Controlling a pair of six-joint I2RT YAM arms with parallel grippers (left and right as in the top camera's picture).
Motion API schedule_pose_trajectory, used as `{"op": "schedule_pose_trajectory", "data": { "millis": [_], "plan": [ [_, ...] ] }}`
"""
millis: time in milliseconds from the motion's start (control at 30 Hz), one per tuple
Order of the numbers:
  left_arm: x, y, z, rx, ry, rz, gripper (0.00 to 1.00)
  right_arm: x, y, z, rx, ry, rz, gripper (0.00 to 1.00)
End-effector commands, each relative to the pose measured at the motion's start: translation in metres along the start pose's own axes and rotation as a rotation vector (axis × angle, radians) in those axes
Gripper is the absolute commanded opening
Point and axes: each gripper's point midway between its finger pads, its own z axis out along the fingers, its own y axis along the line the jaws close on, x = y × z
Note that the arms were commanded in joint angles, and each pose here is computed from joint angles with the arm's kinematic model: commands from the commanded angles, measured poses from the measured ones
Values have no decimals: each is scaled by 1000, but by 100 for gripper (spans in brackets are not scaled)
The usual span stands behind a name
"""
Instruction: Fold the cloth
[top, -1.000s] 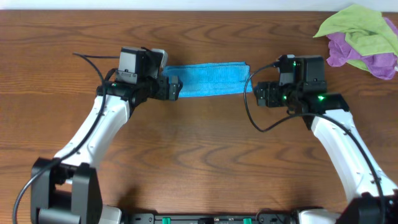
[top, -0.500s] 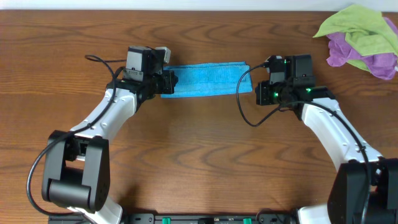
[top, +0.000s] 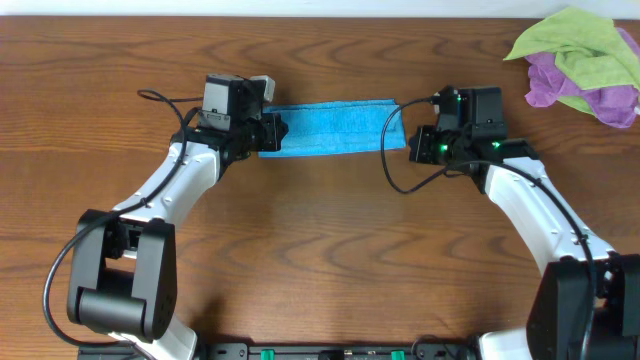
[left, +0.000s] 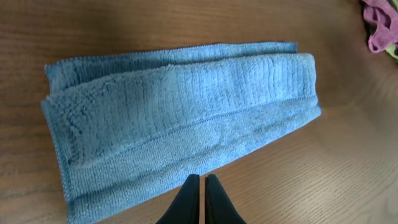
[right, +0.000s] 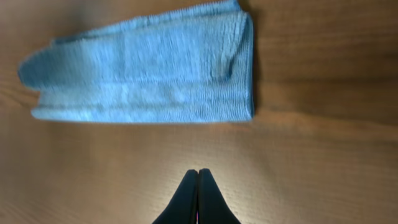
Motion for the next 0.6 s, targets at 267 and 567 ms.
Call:
{"op": "schedule_pose_trajectory", "data": {
  "millis": [267,567],
  "plan": [
    [-5,16,5,-70,-26,51,6,-30,31,11,-41,-143,-222,2],
    [-1,29,31,-66,-11,50,6,-26,20,27,-48,-116,-212,2]
  ]
}}
